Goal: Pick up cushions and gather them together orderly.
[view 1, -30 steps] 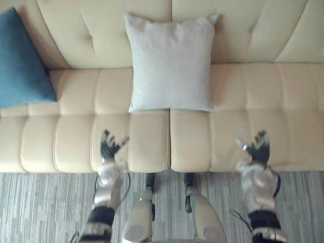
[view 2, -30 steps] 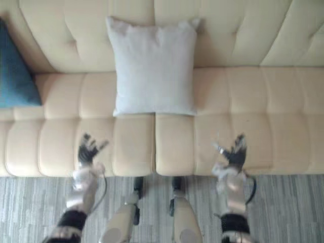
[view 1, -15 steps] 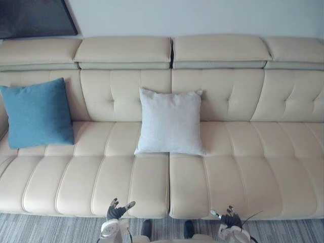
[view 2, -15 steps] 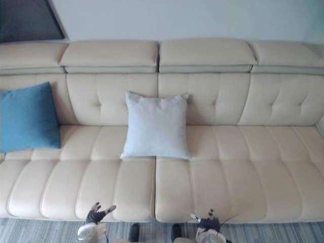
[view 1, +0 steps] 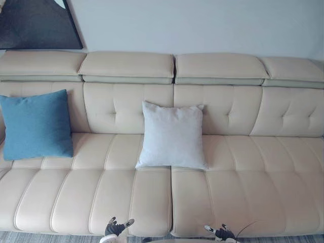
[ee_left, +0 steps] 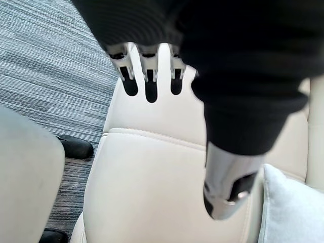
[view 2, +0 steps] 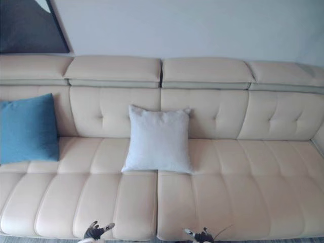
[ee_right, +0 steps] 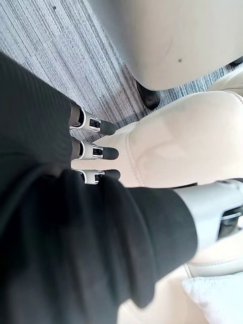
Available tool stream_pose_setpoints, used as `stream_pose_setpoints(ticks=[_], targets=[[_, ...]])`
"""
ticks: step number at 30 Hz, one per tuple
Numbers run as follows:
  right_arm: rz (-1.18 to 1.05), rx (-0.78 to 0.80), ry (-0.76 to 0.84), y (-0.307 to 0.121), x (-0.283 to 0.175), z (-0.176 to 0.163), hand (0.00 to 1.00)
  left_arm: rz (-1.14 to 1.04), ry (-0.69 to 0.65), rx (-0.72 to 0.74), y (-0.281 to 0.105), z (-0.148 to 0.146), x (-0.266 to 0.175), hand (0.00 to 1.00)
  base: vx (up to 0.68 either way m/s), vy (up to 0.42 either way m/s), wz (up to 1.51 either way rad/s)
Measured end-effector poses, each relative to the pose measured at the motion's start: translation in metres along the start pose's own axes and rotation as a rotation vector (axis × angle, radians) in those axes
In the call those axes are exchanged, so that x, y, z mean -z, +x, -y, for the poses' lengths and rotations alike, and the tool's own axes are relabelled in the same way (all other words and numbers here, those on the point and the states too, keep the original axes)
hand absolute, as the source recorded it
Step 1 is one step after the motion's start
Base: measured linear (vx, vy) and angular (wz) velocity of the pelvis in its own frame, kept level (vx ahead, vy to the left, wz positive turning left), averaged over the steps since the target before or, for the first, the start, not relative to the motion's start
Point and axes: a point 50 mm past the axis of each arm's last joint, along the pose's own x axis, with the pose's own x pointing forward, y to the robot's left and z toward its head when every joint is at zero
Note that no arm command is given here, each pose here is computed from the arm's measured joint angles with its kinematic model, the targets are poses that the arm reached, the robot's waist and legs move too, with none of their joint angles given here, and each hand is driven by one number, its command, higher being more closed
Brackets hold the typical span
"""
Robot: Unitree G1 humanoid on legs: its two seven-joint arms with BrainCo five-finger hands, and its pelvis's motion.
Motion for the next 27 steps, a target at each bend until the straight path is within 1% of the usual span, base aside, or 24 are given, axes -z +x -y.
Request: stream_pose_setpoints(ticks=[6,10,12,14,17,21,22,23,27], targets=[[0.017,-0.02,-0.116,-0.001,-0.005,-0.008,0.0,-0.026,0.006,0.006,0.001,-0.001,0.002,0.0,-0.07,-0.005,-0.26],[0.037,-0.042,-0.205,0.0,-0.011,-0.017,0.0,-0.005,0.01,0.005,0.003,-0.002,-0.005,0.0,-0.08,0.002,-0.41],[0.073,-0.076,-0.222,0.002,-0.025,-0.033,0.0,0.029,0.023,-0.004,0.007,-0.005,-0.019,0.0,-0.08,-0.023,-0.62],[0.088,-0.098,-0.217,0.001,-0.029,-0.044,0.0,0.04,0.027,-0.007,0.009,-0.007,-0.025,0.0,-0.06,-0.024,-0.31],[0.127,-0.108,-0.229,-0.001,-0.037,-0.049,0.0,0.078,0.011,0.011,0.01,0.003,-0.036,0.0,0.01,-0.036,0.12],[0.164,-0.123,-0.248,-0.001,-0.047,-0.056,0.0,0.104,0.005,0.011,0.009,0.003,-0.042,0.0,0.07,-0.16,0.31],[0.183,-0.125,-0.252,0.0,-0.055,-0.058,0.0,0.106,-0.015,0.003,0.01,0.002,-0.044,0.0,-0.08,-0.199,-0.15],[0.208,-0.124,-0.261,0.001,-0.064,-0.059,0.0,0.096,-0.039,0.007,0.009,0.007,-0.04,0.0,-0.08,-0.199,-0.2],[0.233,-0.094,-0.285,0.003,-0.073,-0.054,0.0,0.095,-0.011,0.029,0.008,0.017,-0.039,0.0,-0.12,-0.238,0.05]])
